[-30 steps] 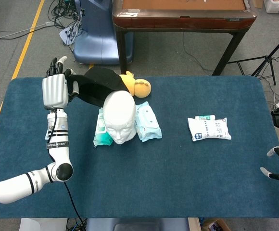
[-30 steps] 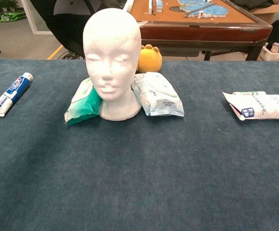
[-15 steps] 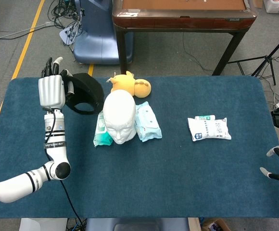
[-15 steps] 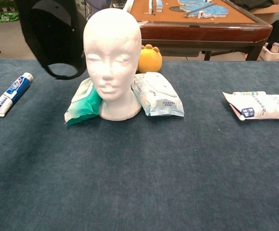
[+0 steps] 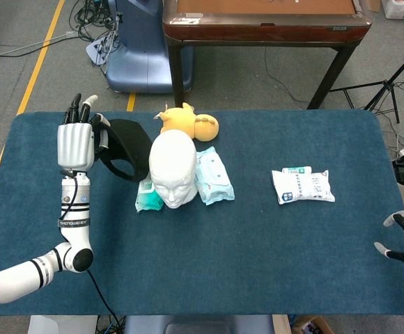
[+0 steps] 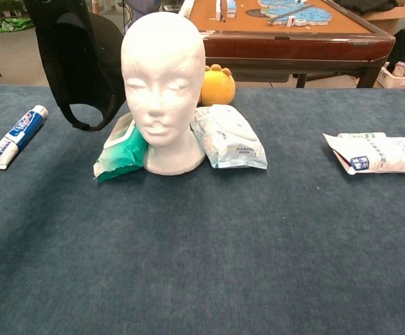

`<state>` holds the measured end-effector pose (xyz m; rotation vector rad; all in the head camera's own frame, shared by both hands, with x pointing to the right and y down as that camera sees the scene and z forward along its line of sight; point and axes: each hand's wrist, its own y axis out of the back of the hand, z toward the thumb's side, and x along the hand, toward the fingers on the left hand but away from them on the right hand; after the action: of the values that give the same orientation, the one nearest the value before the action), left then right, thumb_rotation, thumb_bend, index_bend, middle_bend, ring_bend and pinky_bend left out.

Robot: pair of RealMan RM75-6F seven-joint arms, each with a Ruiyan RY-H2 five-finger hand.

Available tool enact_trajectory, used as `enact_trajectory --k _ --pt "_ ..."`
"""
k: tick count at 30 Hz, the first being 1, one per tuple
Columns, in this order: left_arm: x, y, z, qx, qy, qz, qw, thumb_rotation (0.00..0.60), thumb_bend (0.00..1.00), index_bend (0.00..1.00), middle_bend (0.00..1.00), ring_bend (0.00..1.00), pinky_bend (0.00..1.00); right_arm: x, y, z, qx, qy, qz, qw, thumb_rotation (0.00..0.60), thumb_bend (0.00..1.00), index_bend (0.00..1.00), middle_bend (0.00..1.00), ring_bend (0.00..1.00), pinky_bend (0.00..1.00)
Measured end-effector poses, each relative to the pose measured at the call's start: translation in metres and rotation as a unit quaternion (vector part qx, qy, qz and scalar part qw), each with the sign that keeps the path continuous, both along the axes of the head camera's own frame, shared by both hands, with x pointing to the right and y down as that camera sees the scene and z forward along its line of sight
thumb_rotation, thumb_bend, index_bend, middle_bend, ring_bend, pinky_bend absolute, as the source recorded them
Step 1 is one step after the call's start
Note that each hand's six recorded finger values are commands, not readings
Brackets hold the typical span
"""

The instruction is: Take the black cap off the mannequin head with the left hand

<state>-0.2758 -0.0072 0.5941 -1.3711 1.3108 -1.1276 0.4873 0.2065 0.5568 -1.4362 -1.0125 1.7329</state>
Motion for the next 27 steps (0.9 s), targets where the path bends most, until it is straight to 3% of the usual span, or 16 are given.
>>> enact_trajectory --k 7,20,27 --pt "-0.014 0.004 0.004 0.013 0.004 -0.001 0.9999 0.600 0.47 0.73 0.18 0.04 0.17 0.002 -0.001 0.000 0.000 0.000 0.004 1.0000 0.600 0.07 0.48 0.39 0.30 0.37" --pt "-0.069 0.044 -0.003 0.029 -0.002 -0.006 0.9996 0.600 0.47 0.74 0.19 0.04 0.17 -0.002 -0.001 0.006 -0.009 0.008 -0.002 0.9999 0.600 0.07 0.48 0.39 0.30 0.37" --pt "-0.094 0.067 -0.004 0.019 -0.006 -0.011 0.9997 0.600 0.47 0.74 0.19 0.04 0.17 -0.004 -0.001 0.010 -0.014 0.012 -0.004 0.9998 0.600 0.07 0.48 0.39 0.30 0.37"
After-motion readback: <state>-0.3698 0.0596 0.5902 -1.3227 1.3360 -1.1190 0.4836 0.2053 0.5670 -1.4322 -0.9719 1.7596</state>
